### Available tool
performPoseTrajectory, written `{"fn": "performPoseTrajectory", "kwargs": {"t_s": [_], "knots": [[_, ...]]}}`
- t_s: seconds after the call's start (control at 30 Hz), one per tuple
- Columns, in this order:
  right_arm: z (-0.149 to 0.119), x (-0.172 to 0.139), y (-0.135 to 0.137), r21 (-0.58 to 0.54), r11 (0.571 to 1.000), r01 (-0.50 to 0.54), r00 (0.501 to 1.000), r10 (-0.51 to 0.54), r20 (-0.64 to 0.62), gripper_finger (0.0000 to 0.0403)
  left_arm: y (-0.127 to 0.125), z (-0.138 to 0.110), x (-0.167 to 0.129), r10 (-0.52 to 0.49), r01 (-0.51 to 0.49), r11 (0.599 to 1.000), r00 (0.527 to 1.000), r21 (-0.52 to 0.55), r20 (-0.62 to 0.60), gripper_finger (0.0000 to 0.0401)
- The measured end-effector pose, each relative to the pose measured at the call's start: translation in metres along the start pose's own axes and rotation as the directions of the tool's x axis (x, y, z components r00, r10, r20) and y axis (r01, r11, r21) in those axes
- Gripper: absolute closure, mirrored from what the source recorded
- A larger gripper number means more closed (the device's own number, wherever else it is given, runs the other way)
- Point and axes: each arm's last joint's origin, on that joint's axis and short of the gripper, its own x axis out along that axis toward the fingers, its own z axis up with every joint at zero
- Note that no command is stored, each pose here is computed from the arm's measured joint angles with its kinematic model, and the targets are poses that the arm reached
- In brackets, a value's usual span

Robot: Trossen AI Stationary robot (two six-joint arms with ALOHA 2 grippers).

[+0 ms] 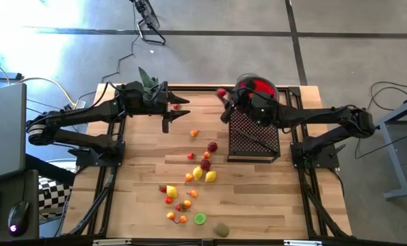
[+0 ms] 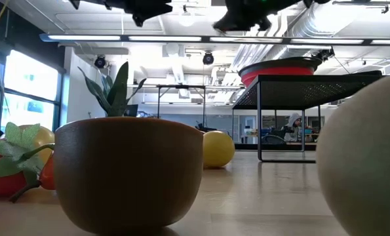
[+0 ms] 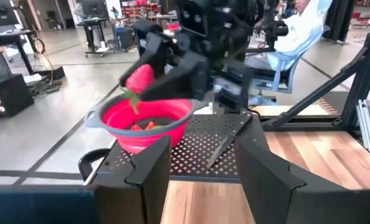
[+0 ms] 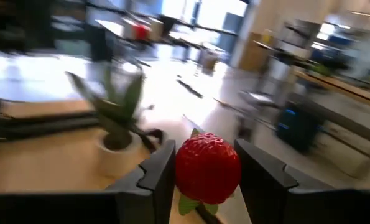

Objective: Pick & Place Fruit
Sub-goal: Put the strawberry into the strainer bowl on the shelf

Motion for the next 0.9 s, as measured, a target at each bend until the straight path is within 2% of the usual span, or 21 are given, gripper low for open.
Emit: {"fn": "performPoseTrajectory", "kwargs": {"t_s": [0.17,0.37,0.63,0.9], "knots": [[-0.003,-0.009,-0.011,-0.042,0.979,0.199,0.975,-0.202,-0.096,0.0263,0.000,0.000,0.000,0.001,-0.001,1.000,1.000,0.000,-0.001,0.0226],[-0.014,-0.010,-0.017,-0.061,0.944,0.325,0.926,-0.331,-0.184,0.0262,0.000,0.000,0.000,0.002,-0.002,1.000,1.000,-0.001,-0.001,0.0226],[-0.032,-0.007,-0.033,0.016,0.919,0.393,0.876,-0.369,-0.312,0.0262,0.000,0.000,0.000,0.002,-0.002,1.000,1.000,-0.007,-0.002,0.0226],[-0.044,-0.001,-0.051,0.145,0.917,0.371,0.865,-0.285,-0.412,0.0262,0.000,0.000,0.000,0.002,-0.002,1.000,1.000,-0.007,-0.002,0.0226]]}}
